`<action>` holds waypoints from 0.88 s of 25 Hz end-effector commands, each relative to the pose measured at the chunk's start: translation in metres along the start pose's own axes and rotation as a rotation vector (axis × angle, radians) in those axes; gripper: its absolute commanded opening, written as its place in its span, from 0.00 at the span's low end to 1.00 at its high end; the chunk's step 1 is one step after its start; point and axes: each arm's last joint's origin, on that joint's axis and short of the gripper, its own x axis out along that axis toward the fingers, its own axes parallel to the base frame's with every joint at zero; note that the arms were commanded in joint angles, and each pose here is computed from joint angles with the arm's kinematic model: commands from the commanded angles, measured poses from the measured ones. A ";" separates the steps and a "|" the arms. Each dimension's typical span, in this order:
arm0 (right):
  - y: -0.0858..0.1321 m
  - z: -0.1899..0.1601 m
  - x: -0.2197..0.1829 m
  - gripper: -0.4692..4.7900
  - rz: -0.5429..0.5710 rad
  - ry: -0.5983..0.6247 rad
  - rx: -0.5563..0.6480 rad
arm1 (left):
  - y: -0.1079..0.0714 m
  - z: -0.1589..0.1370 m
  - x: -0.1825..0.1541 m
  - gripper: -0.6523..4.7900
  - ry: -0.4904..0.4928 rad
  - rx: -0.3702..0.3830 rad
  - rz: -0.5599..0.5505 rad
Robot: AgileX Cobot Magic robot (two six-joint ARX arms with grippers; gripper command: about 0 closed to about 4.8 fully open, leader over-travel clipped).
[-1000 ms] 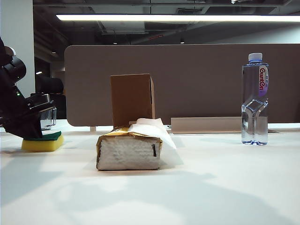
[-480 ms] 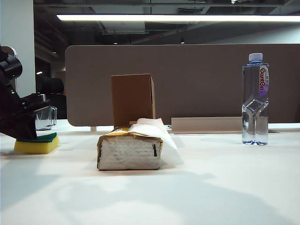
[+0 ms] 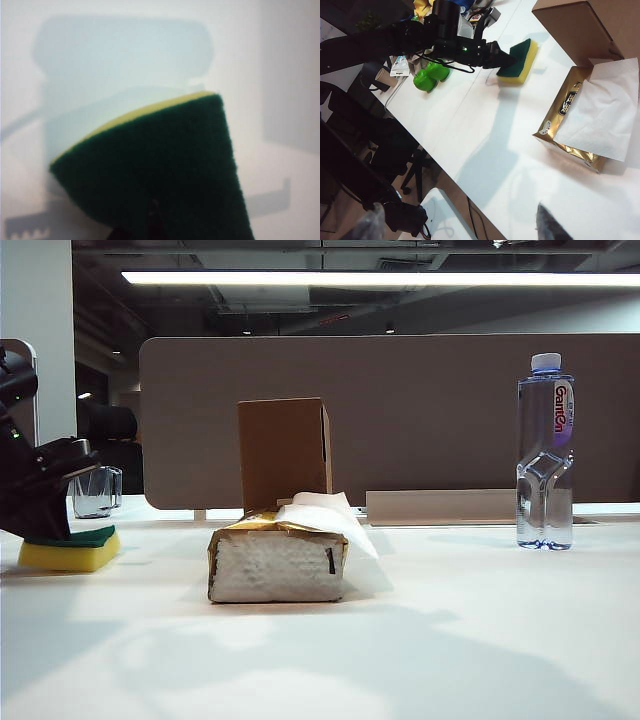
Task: Move the sponge from left to right to wipe the table, avoiding obstacles on the table, and finally reaching the bottle of mineral water.
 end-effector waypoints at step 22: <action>0.002 0.001 -0.001 0.83 0.011 -0.008 -0.015 | -0.002 -0.064 0.003 0.11 0.120 -0.063 0.009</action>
